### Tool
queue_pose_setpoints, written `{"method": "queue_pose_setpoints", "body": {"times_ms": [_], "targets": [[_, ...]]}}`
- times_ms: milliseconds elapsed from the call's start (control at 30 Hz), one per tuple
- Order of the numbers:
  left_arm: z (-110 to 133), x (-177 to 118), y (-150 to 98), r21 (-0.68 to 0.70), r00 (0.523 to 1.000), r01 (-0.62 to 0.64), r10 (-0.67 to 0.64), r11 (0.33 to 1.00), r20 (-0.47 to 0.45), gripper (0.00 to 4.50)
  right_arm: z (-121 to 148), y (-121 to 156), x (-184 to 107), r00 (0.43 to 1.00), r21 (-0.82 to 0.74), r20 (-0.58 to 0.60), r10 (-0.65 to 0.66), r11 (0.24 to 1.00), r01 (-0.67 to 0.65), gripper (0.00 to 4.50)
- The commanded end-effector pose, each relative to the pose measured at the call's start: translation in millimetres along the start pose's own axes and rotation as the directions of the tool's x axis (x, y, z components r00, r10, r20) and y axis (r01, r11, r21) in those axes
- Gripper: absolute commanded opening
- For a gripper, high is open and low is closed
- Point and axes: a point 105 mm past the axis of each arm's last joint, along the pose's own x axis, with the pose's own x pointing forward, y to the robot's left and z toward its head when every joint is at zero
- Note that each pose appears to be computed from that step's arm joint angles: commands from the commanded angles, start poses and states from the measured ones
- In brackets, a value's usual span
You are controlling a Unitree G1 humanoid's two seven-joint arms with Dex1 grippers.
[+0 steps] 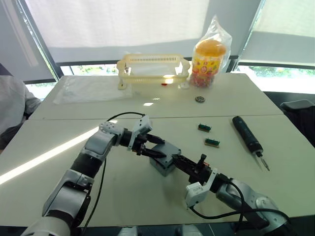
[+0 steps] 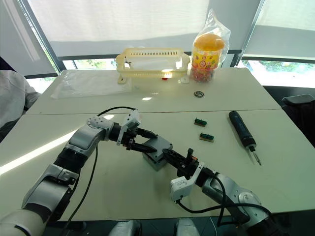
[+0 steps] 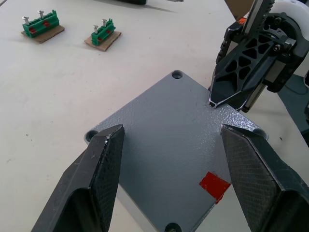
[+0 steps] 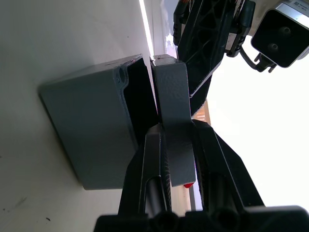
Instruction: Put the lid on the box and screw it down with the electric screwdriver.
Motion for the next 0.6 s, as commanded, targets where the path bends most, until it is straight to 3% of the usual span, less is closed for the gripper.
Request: {"method": "queue_pose_setpoints", "body": {"times_ms": [33, 533, 600], "targets": [[14.0, -5.8, 2.5, -0.024, 0.999, -0.003, 0.004, 1.0, 0.046, 3.18, 2.1, -2.9, 0.7, 1.0, 0.003, 0.006, -0.017, 1.0, 0.017, 0.2], [-15.3, 9.3, -8.5, 0.018, 0.996, 0.05, -0.048, 0.999, -0.077, 3.18, 7.4, 5.4, -8.1, 1.0, 0.029, 0.007, 0.01, 1.0, -0.01, 0.2], [-19.4, 10.4, -9.5, 0.017, 0.995, 0.054, -0.052, 0.998, -0.09, 3.18, 7.4, 6.2, -9.7, 1.0, 0.032, 0.004, 0.012, 0.999, -0.012, 1.21]]}}
